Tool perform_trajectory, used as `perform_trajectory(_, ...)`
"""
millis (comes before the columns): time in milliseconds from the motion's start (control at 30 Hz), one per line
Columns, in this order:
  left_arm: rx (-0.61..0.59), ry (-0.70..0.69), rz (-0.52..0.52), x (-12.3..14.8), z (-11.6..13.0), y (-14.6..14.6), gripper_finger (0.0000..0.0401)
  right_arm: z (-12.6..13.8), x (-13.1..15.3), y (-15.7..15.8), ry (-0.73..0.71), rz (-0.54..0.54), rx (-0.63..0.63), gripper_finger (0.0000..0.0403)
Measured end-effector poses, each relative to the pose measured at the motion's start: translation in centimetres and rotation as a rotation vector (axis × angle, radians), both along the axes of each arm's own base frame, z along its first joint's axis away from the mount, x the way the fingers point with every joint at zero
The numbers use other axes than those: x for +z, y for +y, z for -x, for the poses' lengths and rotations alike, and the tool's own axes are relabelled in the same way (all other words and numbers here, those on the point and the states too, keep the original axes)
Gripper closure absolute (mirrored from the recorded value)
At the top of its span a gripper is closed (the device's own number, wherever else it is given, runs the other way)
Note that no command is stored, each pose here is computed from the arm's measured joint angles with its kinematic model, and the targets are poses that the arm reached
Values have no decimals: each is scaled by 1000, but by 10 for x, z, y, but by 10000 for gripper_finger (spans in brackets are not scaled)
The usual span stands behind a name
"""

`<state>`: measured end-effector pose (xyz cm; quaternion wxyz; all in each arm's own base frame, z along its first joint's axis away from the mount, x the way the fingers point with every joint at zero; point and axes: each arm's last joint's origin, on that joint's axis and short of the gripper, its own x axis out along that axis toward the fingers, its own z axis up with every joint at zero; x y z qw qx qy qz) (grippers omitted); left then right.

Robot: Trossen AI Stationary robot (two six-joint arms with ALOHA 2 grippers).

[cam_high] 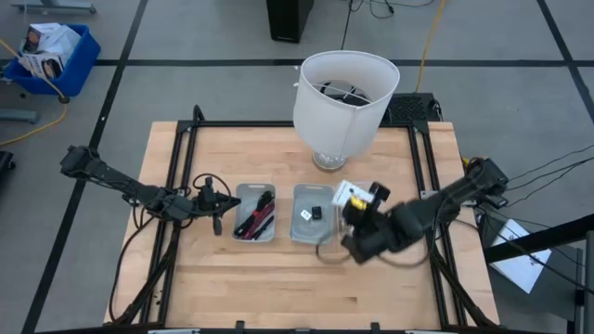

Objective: Pick and place items into bin
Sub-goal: Put the white card reader box into the transparent bin

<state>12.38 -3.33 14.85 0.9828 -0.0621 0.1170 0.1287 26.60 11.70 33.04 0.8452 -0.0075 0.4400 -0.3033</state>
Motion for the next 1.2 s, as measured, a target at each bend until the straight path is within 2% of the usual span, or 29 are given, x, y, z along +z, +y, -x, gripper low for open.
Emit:
perform_trajectory(200, -2, 1, -5, 0, 0, 0, 370, -1, 7, -43, -121, -237, -337, 401)
perform_trajectory(433, -2, 2, -9, 0, 0, 0, 370, -3, -29, -78, -50, -313, -543, 401)
perform_trajectory(533, -2, 2, -8, 0, 0, 0, 370, -5, -52, -86, -27, -391, -583, 402)
perform_trajectory(633, -2, 3, -9, 0, 0, 0, 370, -8, -73, -86, -14, -515, -603, 402)
perform_trajectory(733, -4, 6, -16, 0, 0, 0, 370, -9, -86, -84, -40, -562, -612, 402)
perform_trajectory(1000, -9, 10, -34, 0, 0, 0, 370, 0, -108, -85, -15, -556, -699, 402)
perform_trajectory(1200, -11, 11, -42, 0, 0, 0, 370, 0, -112, -85, -22, -561, -699, 396)
